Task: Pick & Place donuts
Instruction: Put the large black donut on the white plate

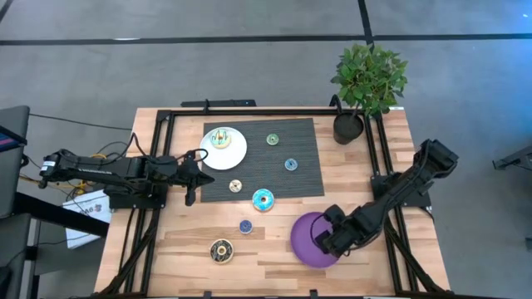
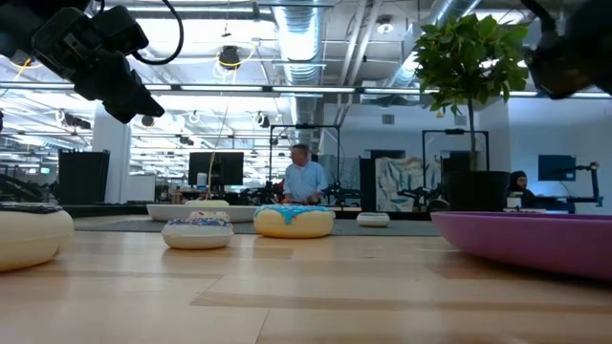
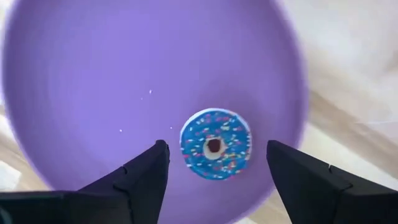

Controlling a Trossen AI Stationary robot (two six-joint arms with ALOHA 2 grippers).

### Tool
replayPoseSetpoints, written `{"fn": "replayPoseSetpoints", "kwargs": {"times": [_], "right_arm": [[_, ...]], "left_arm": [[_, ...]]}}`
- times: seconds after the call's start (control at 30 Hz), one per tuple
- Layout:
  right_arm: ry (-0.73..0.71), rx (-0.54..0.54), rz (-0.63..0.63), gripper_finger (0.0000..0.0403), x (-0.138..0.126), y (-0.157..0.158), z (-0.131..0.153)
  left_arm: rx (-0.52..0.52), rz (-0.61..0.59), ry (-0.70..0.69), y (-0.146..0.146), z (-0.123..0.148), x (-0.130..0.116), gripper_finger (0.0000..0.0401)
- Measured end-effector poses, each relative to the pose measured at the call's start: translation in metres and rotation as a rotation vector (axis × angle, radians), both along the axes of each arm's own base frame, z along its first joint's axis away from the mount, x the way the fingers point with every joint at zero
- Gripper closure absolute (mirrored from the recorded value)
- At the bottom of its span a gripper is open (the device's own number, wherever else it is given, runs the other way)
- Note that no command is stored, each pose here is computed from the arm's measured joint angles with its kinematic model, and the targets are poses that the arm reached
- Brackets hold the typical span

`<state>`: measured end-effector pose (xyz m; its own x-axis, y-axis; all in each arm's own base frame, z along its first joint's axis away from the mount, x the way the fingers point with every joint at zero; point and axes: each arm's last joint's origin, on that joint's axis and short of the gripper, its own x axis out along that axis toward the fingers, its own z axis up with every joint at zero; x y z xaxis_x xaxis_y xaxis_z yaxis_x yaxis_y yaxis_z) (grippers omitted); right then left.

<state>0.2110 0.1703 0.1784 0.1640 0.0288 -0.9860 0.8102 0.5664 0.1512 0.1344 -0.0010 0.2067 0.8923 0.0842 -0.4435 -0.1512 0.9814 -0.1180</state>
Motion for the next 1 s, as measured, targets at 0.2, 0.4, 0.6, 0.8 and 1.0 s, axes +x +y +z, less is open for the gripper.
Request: {"fn": "replayPoseSetpoints", "kwargs": {"times": [0.2,0.4,0.6,0.8,1.0], "right_arm": [[-0.109,-0.021,-0.027,0.0142,-0.007,-0.016,0.029],[-0.245,-0.185,-0.086,0.0143,-0.013,-0.046,0.054],[-0.138,-0.266,0.030,0.0163,-0.001,-0.091,0.057],[-0.128,-0.309,0.293,0.0215,0.023,-0.132,0.054],[-0.217,-0.293,0.434,0.0266,0.036,-0.168,0.051]], "left_arm": [[-0.001,0.000,-0.029,0.000,0.002,0.001,0.0401],[-0.014,-0.026,-0.041,-0.001,0.004,0.002,0.0401],[-0.067,-0.029,-0.043,-0.002,0.004,0.002,0.0401],[-0.031,-0.065,0.011,-0.010,0.023,0.009,0.0401],[0.031,-0.066,0.204,-0.024,0.046,0.031,0.0401]]}}
